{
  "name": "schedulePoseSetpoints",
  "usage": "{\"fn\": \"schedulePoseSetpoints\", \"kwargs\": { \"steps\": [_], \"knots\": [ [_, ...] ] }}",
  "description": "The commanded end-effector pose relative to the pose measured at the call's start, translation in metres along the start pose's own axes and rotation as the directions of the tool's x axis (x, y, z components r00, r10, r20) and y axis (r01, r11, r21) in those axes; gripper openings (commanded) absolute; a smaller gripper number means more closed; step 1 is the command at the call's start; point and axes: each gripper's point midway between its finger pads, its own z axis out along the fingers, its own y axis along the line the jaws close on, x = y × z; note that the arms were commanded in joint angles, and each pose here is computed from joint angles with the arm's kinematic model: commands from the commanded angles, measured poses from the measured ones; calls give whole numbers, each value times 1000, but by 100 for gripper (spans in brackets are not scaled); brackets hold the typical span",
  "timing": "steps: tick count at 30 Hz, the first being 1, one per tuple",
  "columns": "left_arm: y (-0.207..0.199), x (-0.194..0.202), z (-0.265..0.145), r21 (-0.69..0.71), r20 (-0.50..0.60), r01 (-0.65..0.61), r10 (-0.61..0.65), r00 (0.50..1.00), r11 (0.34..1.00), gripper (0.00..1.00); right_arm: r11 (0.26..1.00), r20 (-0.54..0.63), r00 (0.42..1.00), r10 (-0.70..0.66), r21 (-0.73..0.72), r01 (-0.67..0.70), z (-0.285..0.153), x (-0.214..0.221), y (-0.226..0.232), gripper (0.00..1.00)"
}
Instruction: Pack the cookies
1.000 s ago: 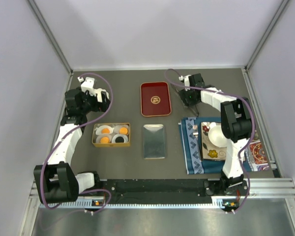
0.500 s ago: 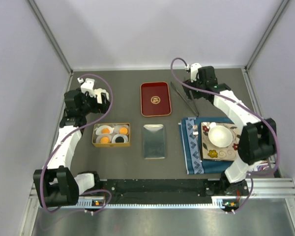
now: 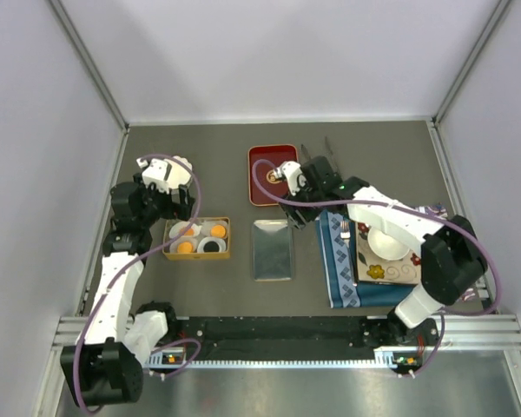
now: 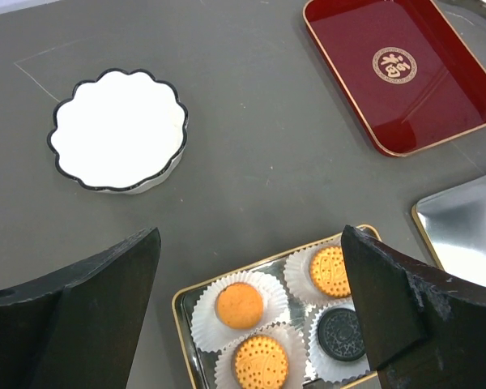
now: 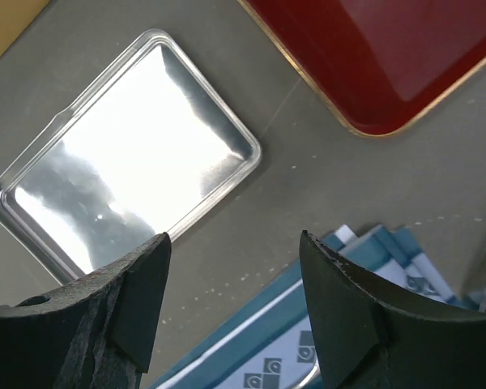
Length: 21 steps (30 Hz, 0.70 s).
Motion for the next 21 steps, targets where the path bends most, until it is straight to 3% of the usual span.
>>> {"fn": "schedulePoseSetpoints", "kwargs": {
  "steps": [1, 10, 21],
  "knots": [
    [-1, -5, -10, -9, 48, -68, 68, 997, 998, 99, 995, -34, 998, 57, -82, -59, 24, 2, 18, 64],
    [7, -5, -18, -68, 67, -104, 108, 992, 992, 99, 985, -137, 984, 118, -112, -134, 68, 28, 25, 60],
    [11, 2, -11, -80, 57, -92, 97, 994, 993, 99, 989, -195, 973, 123, -58, -136, 89, 48, 22, 52]
  ]
}}
